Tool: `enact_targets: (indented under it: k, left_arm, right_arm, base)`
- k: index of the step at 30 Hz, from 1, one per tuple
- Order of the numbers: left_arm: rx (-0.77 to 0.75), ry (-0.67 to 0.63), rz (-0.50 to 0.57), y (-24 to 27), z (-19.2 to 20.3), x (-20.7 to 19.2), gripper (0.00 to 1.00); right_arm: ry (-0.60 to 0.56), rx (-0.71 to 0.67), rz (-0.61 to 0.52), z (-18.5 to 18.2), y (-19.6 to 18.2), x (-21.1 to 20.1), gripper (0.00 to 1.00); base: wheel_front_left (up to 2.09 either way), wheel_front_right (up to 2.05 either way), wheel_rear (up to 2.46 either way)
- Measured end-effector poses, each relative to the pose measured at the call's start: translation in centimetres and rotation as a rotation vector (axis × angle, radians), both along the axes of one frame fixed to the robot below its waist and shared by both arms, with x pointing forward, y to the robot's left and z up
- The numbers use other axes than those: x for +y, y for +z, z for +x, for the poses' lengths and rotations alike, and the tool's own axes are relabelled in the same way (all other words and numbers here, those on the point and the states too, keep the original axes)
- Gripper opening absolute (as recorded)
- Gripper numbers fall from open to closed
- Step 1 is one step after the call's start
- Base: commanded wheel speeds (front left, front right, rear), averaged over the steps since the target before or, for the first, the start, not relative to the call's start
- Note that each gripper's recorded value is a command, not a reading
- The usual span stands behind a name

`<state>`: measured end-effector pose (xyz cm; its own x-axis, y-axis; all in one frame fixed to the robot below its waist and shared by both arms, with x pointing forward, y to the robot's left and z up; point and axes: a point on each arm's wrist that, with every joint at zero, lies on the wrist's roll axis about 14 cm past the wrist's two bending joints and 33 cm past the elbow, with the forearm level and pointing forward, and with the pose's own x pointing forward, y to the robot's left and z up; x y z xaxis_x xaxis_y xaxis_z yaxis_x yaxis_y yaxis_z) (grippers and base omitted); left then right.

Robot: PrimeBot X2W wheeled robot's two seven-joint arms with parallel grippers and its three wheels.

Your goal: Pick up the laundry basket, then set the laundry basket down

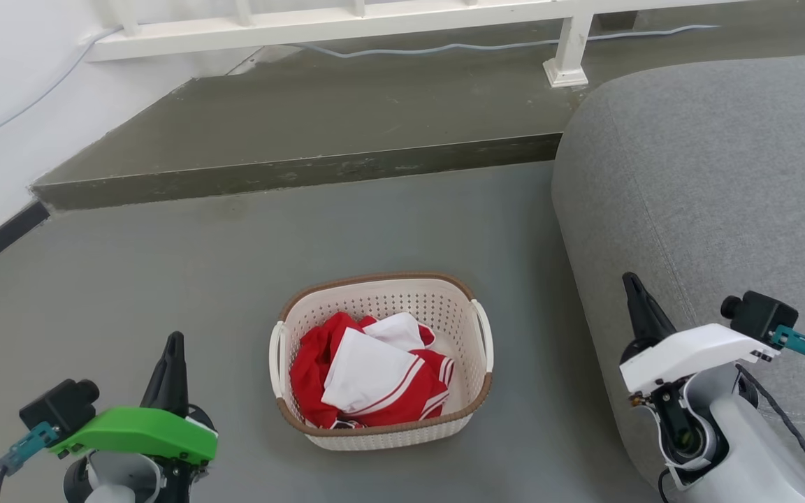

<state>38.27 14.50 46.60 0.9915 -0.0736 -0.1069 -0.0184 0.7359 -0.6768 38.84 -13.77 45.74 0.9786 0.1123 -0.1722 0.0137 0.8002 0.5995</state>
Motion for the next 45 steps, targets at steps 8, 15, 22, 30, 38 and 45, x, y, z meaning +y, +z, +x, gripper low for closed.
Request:
enact_targets:
  k: [8, 15, 22, 30, 38, 45]
  left_arm:
    - [0.017, 0.021, -0.079, -0.1, 0.0, 0.5, 0.00]
    - [0.034, 0.037, -0.158, -0.1, -0.1, 1.0, 0.00]
    - [0.042, 0.057, -0.243, -0.1, -0.1, 1.5, 0.00]
    - [0.052, 0.074, -0.347, 0.0, -0.2, 2.0, 0.00]
    - [0.056, 0.088, -0.447, 0.1, -0.3, 2.4, 0.00]
    - [0.056, 0.100, -0.528, 0.3, -0.3, 2.8, 0.00]
  right_arm:
    - [-0.034, 0.025, 0.094, -0.1, -0.1, -0.6, 0.00]
    - [-0.065, 0.030, 0.187, 0.1, 0.2, -1.3, 0.00]
    - [-0.093, 0.042, 0.280, -0.1, 0.2, -1.9, 0.00]
    - [-0.128, 0.043, 0.400, -0.1, 0.6, -2.8, 0.00]
    - [-0.154, 0.035, 0.506, 0.0, 1.0, -3.4, 0.00]
    - [-0.182, 0.030, 0.599, -0.3, 1.1, -4.2, 0.00]
  base:
    - [0.00, 0.00, 0.00]
    - [0.00, 0.00, 0.00]
    - [0.00, 0.00, 0.00]
    - [0.00, 0.00, 0.00]
    - [0.00, 0.00, 0.00]
    - [0.00, 0.00, 0.00]
